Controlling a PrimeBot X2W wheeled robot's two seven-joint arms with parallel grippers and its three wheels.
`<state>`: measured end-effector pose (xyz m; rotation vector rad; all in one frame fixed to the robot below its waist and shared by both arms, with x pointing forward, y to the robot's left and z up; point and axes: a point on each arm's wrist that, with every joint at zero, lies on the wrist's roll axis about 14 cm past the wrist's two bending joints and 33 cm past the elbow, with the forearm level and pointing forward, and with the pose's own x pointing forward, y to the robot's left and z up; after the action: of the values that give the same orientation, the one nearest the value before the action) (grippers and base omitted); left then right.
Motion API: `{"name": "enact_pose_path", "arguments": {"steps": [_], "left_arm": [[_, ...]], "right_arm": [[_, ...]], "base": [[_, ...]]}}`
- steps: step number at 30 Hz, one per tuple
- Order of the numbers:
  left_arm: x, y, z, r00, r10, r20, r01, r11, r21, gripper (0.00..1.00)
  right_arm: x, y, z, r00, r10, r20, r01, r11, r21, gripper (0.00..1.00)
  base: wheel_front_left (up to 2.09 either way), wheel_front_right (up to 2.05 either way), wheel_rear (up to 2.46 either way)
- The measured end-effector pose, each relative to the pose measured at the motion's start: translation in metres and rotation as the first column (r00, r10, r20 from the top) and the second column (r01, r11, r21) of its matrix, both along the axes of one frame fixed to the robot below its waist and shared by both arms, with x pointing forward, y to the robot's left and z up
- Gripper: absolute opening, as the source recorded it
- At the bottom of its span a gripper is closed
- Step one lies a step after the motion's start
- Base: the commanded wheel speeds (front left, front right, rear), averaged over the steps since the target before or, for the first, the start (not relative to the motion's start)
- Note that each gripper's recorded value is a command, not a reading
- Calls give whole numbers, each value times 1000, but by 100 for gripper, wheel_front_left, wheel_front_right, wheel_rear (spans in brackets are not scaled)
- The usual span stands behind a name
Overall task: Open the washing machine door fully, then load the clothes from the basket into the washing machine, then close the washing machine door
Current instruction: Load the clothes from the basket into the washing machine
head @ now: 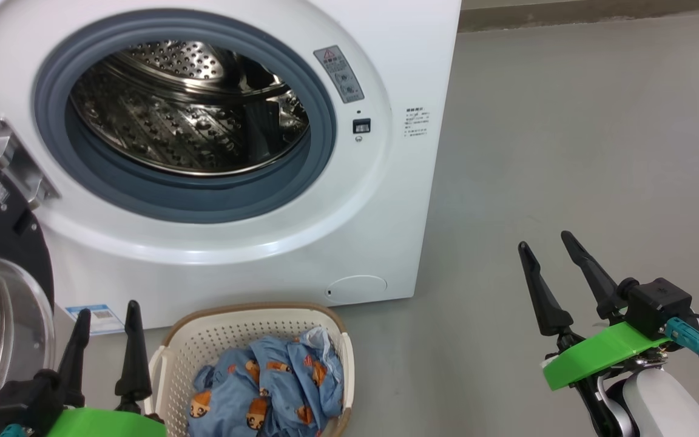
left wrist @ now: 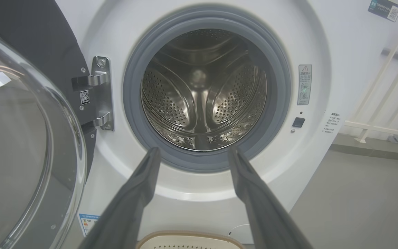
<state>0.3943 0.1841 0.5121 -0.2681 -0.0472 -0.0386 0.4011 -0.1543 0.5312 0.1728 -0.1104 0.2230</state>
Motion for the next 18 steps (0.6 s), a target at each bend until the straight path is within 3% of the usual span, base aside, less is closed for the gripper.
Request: {"name": "enact_pose_path", "arguments": {"steps": [18], "left_arm": [[-2, 2, 1, 1000, 7, 2, -7, 1000, -1, 100]], "right_arm": [[0, 3, 1, 1000, 6, 2, -6, 1000, 1, 100]], "base": [[18, -18, 0]]}}
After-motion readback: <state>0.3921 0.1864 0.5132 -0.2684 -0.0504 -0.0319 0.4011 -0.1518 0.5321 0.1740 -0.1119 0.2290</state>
